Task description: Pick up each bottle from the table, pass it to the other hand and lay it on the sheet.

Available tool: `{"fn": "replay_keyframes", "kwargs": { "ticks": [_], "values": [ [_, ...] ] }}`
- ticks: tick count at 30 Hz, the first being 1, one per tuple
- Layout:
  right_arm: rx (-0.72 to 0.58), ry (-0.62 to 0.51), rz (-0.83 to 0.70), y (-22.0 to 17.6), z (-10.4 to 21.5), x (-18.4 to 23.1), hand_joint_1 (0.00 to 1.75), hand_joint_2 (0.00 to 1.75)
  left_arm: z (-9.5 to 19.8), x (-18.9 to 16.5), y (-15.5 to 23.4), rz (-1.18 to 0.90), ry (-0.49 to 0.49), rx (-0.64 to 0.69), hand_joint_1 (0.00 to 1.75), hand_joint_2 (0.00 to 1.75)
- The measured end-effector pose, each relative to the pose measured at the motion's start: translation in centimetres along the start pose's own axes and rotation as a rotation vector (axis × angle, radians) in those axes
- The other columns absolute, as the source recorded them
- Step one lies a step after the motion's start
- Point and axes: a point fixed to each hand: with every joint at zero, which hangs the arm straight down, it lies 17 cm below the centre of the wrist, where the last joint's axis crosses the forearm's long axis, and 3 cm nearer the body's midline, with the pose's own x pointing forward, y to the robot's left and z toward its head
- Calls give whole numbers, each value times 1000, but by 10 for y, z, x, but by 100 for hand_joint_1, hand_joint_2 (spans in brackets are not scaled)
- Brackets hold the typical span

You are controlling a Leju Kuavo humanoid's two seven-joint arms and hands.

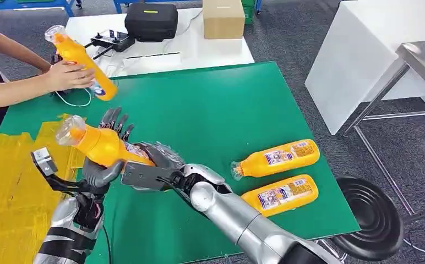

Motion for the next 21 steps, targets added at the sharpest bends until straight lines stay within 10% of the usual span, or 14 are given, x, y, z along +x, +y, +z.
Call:
{"fn": "replay_keyframes", "kwargs": {
  "ticks": [1, 2, 21],
  "values": [
    [4, 2, 2, 1, 0, 0, 175, 175, 0, -1, 1, -9, 4, 3, 0, 175],
    [9, 6, 2, 3, 0, -2, 175, 175, 0, -3, 1, -20, 9, 3, 169, 175],
    [20, 34, 11, 7, -1, -14, 175, 175, 0, -7, 2, -103, 6, 6, 175, 175]
  ]
}}
